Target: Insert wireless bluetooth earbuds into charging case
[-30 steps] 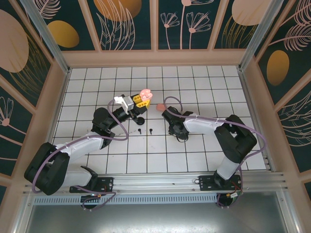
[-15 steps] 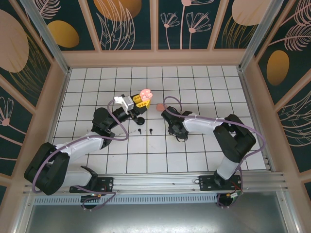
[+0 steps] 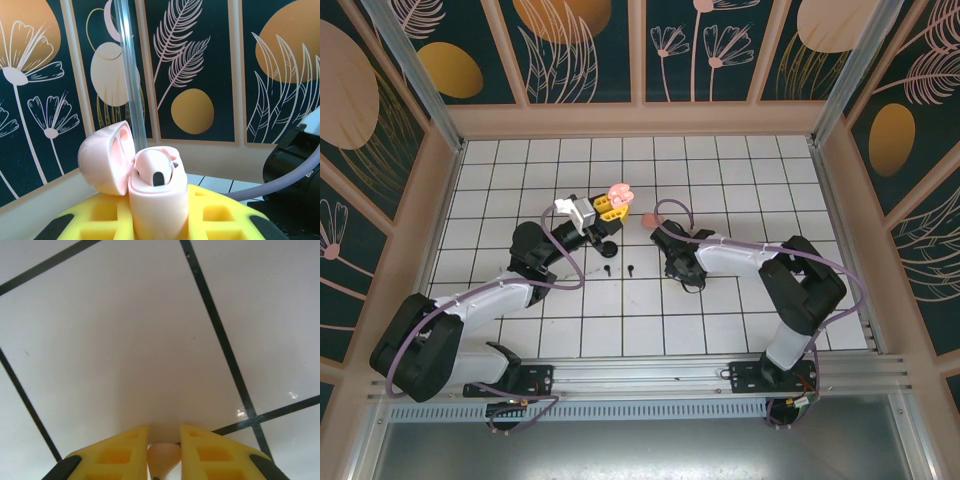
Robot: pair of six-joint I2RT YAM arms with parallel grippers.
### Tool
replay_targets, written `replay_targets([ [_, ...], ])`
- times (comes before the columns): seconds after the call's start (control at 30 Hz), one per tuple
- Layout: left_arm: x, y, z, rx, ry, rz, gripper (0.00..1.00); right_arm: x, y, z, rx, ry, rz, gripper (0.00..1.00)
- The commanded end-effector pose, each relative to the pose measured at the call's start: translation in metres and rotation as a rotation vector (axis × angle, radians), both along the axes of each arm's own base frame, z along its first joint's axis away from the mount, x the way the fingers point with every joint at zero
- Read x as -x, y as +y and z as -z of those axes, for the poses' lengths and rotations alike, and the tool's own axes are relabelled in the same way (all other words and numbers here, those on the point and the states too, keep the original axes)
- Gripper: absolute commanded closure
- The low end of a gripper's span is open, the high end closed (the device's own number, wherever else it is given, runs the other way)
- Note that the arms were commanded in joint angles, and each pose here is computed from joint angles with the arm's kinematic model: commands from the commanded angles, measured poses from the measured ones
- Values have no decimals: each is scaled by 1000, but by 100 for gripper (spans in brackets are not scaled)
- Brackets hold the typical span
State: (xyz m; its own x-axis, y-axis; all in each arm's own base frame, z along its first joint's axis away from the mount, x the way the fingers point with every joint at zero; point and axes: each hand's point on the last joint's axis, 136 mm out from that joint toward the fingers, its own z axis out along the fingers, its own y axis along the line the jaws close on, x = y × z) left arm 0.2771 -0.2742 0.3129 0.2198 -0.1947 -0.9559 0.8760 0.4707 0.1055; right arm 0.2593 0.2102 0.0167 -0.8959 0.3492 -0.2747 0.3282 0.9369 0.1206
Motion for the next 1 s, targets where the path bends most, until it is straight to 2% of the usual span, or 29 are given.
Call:
replay_targets([
  [0.0,5,2,-11,32,-28,4,100,-7,19,-21,-77,-55,-28,80],
  [0.23,5,2,-11,23,-26,6,100,-16,17,-58,-108,-154,-24,81],
  [0.4,6,1,-9,13,-25,8,100,-24,17,-104,-156,-273,-39,81],
  [0.97,0,-9,-6,-54,-47,26,100,-51,37,-347,-318,-844,-312,80],
])
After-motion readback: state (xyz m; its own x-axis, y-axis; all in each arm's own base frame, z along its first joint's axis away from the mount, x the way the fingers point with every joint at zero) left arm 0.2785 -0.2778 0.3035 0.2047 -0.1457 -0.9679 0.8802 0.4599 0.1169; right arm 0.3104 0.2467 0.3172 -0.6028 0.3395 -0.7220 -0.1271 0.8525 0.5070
